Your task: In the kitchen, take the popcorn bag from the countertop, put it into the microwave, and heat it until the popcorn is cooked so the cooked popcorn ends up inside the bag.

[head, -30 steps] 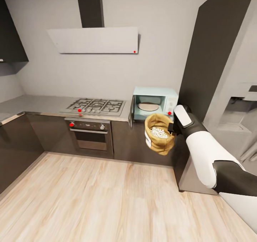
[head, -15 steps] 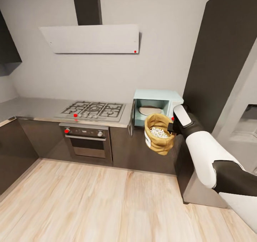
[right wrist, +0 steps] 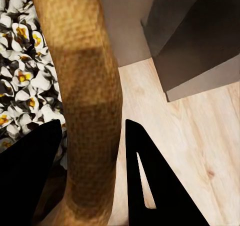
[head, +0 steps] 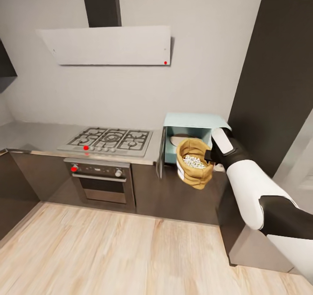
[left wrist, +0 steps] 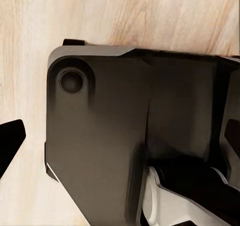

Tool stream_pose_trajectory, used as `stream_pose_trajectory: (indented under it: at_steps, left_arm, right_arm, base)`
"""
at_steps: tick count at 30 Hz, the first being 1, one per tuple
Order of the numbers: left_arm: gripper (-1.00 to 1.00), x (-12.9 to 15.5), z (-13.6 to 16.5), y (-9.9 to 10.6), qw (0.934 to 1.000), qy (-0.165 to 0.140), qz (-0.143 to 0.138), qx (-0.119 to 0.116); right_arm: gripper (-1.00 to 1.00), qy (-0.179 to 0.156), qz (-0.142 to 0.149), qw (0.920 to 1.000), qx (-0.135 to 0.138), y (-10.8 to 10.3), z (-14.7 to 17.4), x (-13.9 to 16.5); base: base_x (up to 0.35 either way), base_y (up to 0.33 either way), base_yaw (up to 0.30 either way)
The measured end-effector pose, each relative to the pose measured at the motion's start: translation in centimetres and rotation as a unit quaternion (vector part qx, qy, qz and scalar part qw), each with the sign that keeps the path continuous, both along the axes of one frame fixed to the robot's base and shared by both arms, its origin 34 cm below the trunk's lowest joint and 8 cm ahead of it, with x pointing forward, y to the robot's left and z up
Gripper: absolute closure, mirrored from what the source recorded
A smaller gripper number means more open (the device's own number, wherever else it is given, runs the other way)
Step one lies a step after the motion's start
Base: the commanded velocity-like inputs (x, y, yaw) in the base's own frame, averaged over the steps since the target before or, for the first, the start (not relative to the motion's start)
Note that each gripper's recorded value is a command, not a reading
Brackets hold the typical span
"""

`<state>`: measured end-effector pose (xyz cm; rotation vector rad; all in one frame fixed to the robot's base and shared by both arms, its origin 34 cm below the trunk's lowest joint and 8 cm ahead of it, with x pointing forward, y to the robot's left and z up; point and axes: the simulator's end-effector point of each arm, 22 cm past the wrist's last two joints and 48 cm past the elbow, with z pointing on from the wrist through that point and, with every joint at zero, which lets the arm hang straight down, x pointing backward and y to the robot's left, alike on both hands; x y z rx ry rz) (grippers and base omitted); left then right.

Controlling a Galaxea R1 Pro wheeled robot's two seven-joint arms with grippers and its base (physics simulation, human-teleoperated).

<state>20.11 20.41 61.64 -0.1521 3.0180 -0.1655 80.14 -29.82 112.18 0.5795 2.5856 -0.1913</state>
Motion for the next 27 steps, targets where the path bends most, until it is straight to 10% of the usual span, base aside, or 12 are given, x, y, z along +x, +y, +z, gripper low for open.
stream_pose_trajectory:
  at_steps: [27]
  left_arm:
    - [-1.00,-0.1,0.0,0.0,1.0000,-0.005,-0.003,0.000]
  right_arm:
    - [1.00,0.025,-0.002,0.9997,0.005,-0.1,-1.7,-0.7]
  base:
    - [0.095,0.000,0.000]
